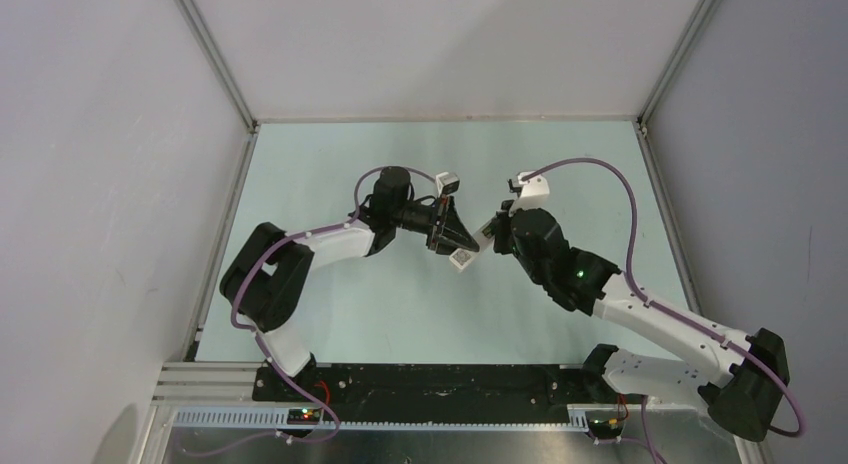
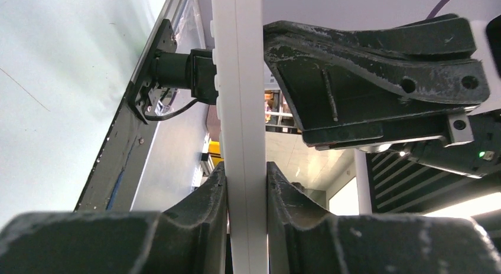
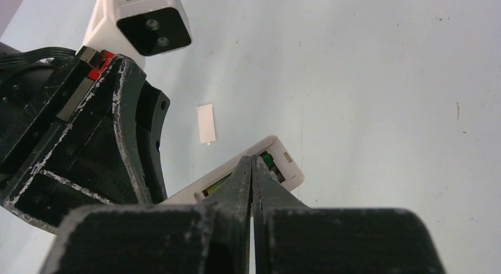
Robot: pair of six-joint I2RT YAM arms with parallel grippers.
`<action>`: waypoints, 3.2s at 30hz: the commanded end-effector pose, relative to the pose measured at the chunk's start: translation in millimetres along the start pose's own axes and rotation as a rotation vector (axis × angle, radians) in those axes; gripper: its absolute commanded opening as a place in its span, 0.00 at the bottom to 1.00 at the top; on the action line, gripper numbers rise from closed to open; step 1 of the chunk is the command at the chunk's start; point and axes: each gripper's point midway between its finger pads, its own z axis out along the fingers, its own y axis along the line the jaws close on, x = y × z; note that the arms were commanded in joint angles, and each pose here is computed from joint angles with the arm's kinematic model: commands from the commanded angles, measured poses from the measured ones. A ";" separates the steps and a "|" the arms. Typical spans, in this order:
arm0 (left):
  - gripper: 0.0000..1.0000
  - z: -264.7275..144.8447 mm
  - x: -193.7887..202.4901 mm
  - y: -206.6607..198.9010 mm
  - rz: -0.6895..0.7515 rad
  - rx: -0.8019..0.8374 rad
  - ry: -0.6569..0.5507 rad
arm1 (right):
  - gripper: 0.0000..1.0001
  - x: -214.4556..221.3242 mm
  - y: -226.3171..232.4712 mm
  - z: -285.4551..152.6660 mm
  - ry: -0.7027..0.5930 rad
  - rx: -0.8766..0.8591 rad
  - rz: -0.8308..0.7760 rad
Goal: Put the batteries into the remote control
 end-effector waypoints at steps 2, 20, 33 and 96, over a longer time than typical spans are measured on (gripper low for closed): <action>0.00 -9.9 -2.8 -72.2 0.290 0.121 -0.013 | 0.00 26.9 -10.3 1.7 0.032 0.058 -0.038; 0.00 -18.6 12.5 -52.4 0.364 0.103 -0.032 | 0.71 -67.7 32.6 -52.4 -0.039 -0.395 0.200; 0.00 -29.8 40.9 -64.3 0.560 0.123 -0.004 | 0.93 -66.6 40.1 -74.9 0.052 -0.613 0.165; 0.80 -62.0 13.5 -151.4 0.613 0.121 -0.611 | 0.08 -145.7 78.4 -82.1 -0.252 -0.853 0.668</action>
